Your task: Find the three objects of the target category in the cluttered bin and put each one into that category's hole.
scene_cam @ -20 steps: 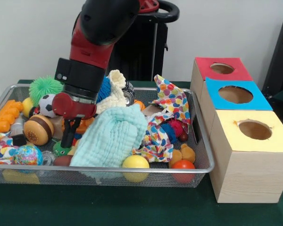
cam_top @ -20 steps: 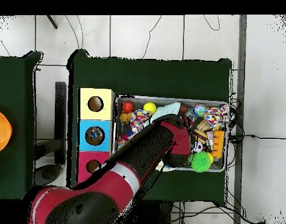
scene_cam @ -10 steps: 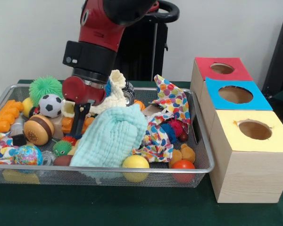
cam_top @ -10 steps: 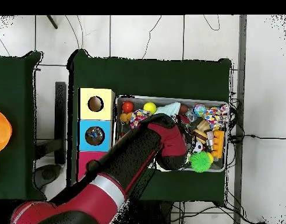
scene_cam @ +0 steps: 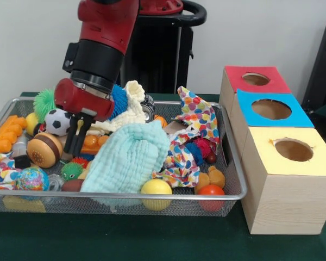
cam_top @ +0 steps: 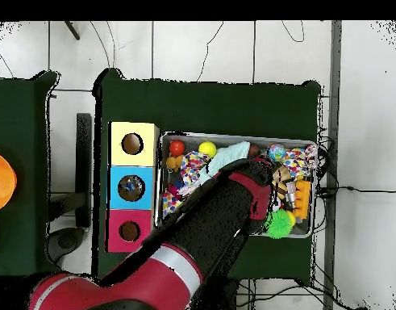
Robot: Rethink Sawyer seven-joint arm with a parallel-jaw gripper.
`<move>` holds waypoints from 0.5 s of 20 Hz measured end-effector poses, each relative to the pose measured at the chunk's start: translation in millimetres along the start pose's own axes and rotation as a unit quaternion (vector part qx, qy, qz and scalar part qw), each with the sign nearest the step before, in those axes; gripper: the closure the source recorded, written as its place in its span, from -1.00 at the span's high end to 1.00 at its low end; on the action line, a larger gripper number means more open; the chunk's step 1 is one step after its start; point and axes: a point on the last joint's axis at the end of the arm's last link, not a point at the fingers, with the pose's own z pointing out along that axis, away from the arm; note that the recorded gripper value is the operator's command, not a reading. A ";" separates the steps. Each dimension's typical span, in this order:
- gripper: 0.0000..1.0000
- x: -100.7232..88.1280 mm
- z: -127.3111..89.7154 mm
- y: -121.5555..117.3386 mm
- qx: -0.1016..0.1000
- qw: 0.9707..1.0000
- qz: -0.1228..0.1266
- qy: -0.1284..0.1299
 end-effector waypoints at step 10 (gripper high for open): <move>-1.00 38.5 2.4 11.4 -0.038 0.992 -0.111 0.043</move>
